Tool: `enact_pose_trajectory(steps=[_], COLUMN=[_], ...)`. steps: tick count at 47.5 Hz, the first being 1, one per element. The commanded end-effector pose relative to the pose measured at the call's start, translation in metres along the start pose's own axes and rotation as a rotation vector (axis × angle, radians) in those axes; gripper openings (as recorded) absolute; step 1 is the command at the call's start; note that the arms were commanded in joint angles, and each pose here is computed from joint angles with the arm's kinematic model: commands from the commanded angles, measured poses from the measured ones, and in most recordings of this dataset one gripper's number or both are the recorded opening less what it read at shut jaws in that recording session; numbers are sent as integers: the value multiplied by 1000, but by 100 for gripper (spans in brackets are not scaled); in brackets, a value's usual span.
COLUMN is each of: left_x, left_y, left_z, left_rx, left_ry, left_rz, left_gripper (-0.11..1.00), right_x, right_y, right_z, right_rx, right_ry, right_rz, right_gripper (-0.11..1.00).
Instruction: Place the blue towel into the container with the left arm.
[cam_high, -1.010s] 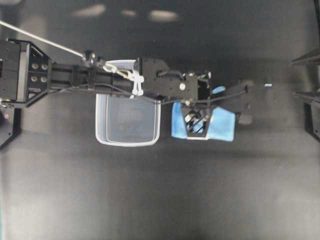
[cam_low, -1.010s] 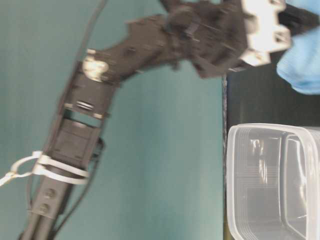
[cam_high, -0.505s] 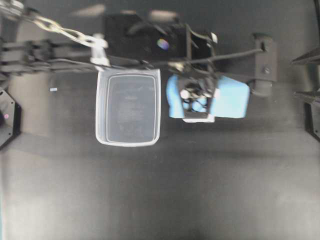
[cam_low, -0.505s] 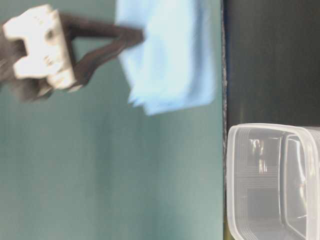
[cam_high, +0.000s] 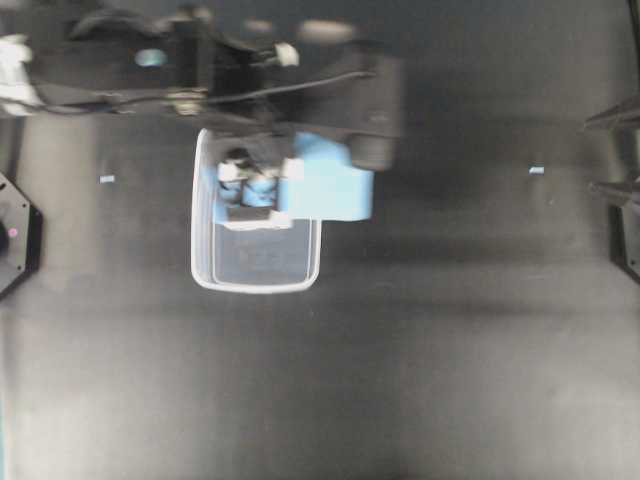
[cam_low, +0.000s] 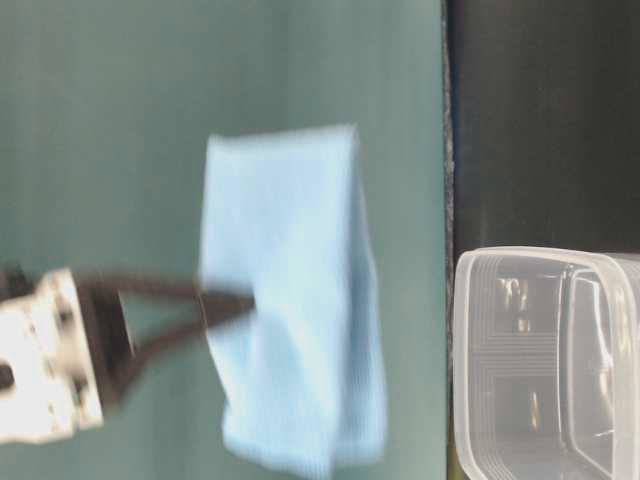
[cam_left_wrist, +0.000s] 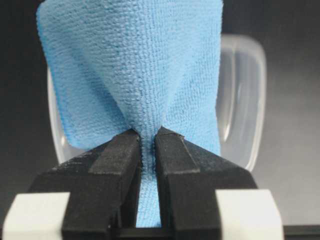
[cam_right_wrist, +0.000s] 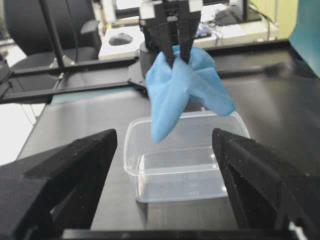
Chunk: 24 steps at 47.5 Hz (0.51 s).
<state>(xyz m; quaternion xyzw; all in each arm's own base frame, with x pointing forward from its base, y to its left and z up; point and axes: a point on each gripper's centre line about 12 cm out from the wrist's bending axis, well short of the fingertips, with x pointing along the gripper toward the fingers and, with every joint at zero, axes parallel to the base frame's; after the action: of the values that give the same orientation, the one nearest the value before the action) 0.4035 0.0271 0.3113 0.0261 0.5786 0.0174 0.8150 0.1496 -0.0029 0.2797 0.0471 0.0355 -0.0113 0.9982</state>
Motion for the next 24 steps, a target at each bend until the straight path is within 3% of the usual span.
enact_pose_trajectory(steps=[1,10,24], left_x=[-6,13,23], left_y=[0,3,6], left_z=[-22,-41,-38], left_rx=[4,7,-9], left_ry=[-67,-60,-79], left_rz=[8,11,15], left_gripper=[6,6,6], right_x=[1,1,1], right_y=[0,0,0], right_z=[3,2,2], right_rx=[5,5,5], right_ry=[-11,-6,-6], right_rz=[-2,-2,-2], right_gripper=[75,75,75])
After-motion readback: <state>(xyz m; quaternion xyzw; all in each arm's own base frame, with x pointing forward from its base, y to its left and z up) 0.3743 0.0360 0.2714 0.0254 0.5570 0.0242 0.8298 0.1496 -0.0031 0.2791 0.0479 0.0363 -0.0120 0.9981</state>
